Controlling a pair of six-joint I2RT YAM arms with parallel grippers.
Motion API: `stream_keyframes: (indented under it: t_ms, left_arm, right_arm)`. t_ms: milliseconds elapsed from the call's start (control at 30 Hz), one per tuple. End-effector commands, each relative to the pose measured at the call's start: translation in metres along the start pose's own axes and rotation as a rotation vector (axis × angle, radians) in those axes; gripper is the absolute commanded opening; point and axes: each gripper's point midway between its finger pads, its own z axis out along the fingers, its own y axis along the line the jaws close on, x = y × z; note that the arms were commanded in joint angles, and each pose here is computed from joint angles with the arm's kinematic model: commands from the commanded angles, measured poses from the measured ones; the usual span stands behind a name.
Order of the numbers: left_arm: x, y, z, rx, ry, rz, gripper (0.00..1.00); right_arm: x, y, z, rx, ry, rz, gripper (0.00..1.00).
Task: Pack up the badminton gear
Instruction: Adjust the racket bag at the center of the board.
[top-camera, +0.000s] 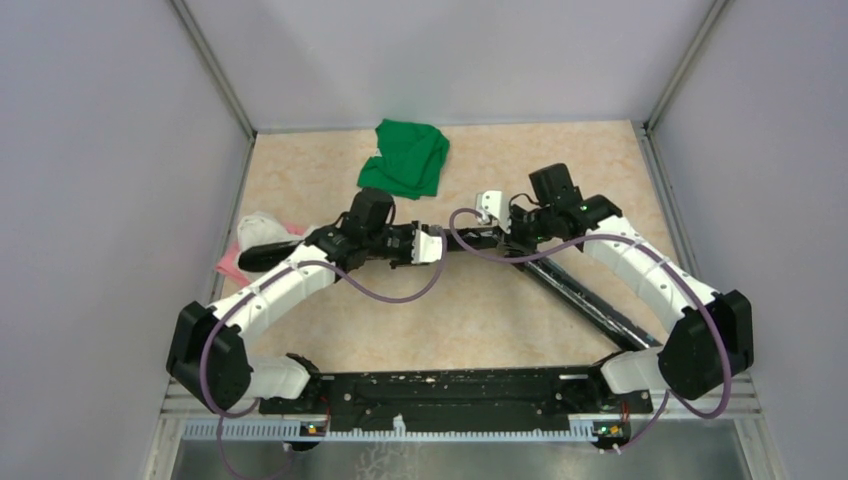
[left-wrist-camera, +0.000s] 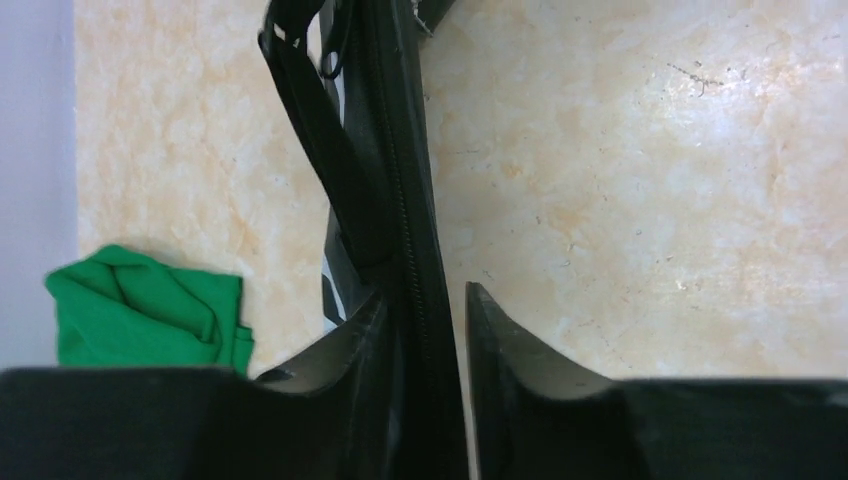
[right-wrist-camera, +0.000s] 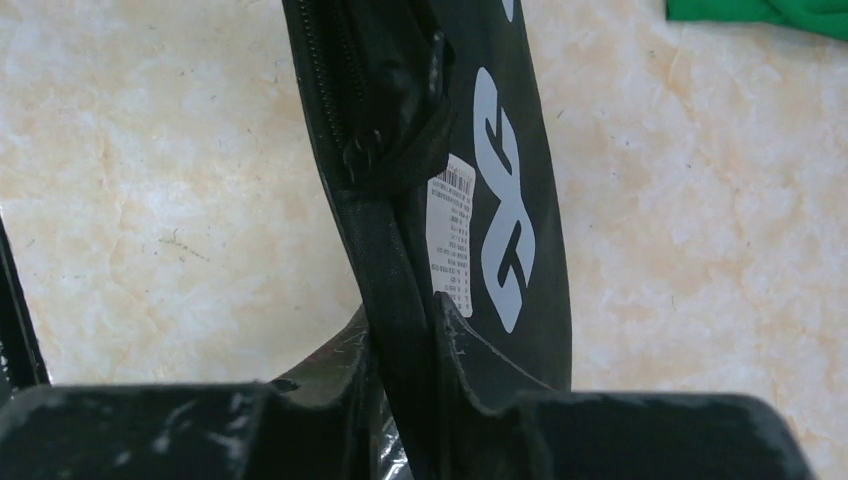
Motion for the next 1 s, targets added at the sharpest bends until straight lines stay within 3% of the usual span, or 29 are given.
stream_keyframes:
  t_ms: [0, 67, 133, 233, 433, 600, 833, 967]
  left_arm:
    - [-0.028, -0.001, -0.009, -0.004, -0.109, -0.029, 0.50]
    - [-0.030, 0.000, -0.010, -0.007, -0.105, -0.067, 0.73]
    - [-0.033, 0.000, -0.014, -0.005, -0.099, -0.101, 0.89]
    - [-0.046, 0.002, -0.023, 0.009, -0.109, -0.148, 0.99]
    - [-0.083, 0.003, -0.043, 0.037, -0.189, -0.205, 0.97]
    - [-0.104, -0.013, -0.052, 0.139, -0.267, -0.235, 0.82]
    - [-0.100, -0.020, -0.043, 0.185, -0.286, -0.206, 0.66]
    - [-0.098, -0.011, -0.031, 0.182, -0.287, -0.209, 0.62]
  right_arm:
    - [-0.018, -0.010, 0.001, 0.068, -0.074, -0.010, 0.04]
    - [-0.018, -0.014, 0.000, 0.110, -0.084, -0.011, 0.00]
    - [-0.022, -0.018, -0.002, 0.142, -0.099, -0.012, 0.00]
    - [-0.025, -0.023, -0.003, 0.167, -0.107, -0.006, 0.00]
    - [-0.019, -0.027, 0.003, 0.188, -0.085, -0.005, 0.00]
    - [-0.022, -0.022, 0.004, 0.153, -0.090, 0.013, 0.00]
    - [-0.030, -0.016, 0.000, 0.111, -0.106, 0.031, 0.00]
    - [-0.034, -0.013, -0.001, 0.095, -0.120, 0.037, 0.00]
